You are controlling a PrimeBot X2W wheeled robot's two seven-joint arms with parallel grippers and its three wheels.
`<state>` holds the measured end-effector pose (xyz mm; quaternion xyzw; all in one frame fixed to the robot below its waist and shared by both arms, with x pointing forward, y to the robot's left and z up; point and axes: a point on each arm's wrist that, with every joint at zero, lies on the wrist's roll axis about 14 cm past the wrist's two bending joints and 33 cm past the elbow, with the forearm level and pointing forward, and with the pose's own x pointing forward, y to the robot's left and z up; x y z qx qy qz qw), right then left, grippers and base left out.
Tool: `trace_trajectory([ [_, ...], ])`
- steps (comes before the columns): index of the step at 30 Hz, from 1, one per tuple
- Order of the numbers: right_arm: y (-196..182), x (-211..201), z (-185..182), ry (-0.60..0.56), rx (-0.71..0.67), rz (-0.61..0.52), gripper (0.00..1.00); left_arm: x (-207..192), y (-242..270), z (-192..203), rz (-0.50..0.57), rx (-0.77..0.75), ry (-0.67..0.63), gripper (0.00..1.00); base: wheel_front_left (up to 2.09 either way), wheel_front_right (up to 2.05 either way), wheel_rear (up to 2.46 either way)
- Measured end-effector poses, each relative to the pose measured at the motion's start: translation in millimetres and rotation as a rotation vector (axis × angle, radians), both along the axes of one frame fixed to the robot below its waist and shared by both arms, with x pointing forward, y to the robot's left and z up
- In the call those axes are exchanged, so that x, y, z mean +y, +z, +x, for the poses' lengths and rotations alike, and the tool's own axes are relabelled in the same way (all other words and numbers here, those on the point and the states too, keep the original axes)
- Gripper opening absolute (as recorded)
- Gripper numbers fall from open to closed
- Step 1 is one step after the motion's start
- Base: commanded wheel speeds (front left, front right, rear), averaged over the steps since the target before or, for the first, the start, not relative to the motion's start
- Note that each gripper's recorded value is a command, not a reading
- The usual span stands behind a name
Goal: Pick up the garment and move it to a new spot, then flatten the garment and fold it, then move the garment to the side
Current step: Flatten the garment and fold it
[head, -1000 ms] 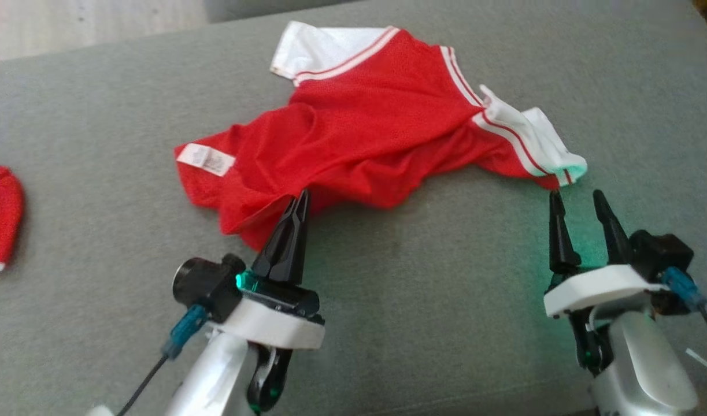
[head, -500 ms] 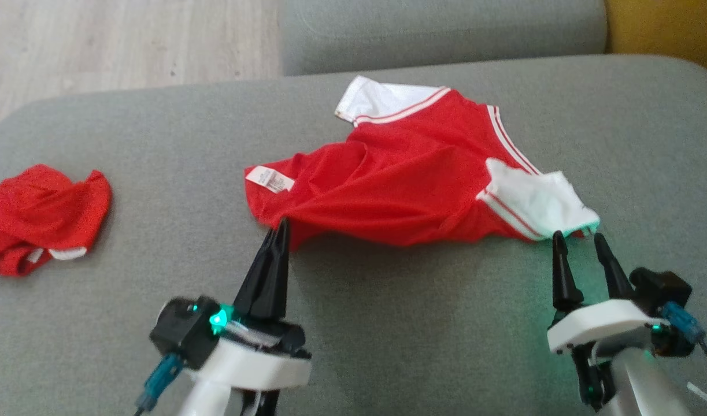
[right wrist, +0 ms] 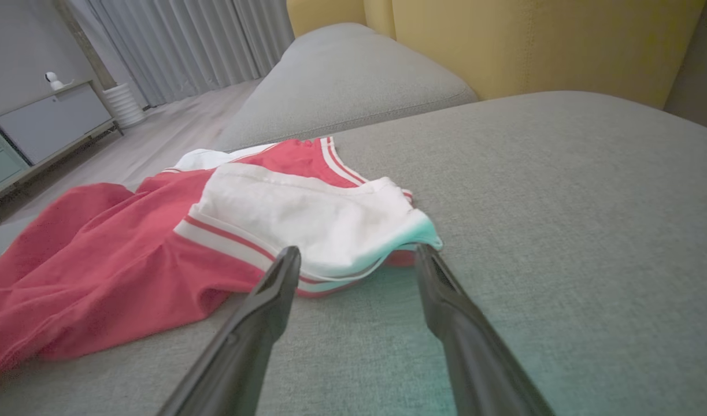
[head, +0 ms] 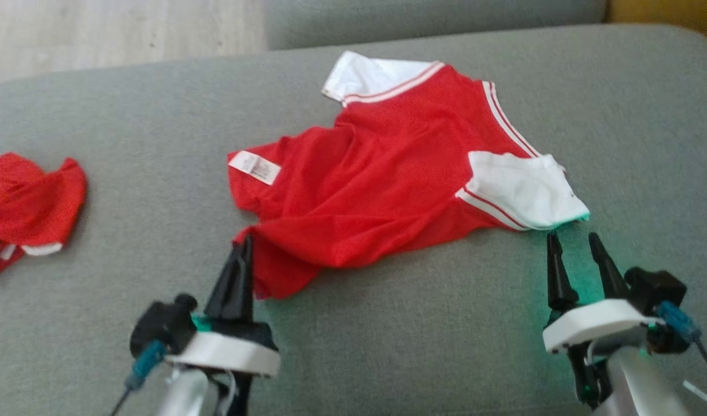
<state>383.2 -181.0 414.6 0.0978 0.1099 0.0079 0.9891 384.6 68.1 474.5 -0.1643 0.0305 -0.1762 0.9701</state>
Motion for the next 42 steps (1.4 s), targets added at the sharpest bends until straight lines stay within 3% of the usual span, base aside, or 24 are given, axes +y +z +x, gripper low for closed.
trace_trajectory([
  [9, -6.1, -20.3, 10.7, -0.051, 0.014, -0.021, 1.0, 11.0, -48.6, 44.8, 0.072, 0.129, 0.038, 0.0, 0.0, 0.0, 0.0],
  [10, -7.4, -21.9, 10.5, -0.056, 0.017, -0.022, 1.0, 14.6, -53.3, 47.1, 0.074, 0.143, 0.053, 0.33, 0.0, 0.0, 0.0],
  [11, -8.2, -23.4, 10.1, -0.06, 0.02, -0.023, 1.0, 18.0, -57.8, 48.6, 0.081, 0.157, 0.068, 0.49, 0.0, 0.0, 0.0],
  [12, -8.9, -24.5, 10.0, -0.063, 0.022, -0.023, 1.0, 21.8, -59.8, 50.5, 0.083, 0.164, 0.085, 0.97, 0.0, 0.0, 0.0],
  [20, -6.5, -13.7, 16.1, -0.033, 0.011, -0.017, 1.0, 32.3, -44.5, 48.8, 0.036, 0.129, 0.124, 1.0, 0.0, 0.0, 0.0],
  [30, -1.8, -0.8, 19.1, 0.002, -0.003, -0.005, 1.0, 9.6, -63.6, 4.6, -0.011, 0.213, 0.05, 1.0, 0.0, 0.0, 0.0],
  [42, 3.1, -6.4, 14.9, -0.014, -0.013, -0.007, 1.0, 12.5, -56.7, 5.6, 0.006, 0.192, 0.077, 1.0, 0.0, 0.0, 0.0],
])
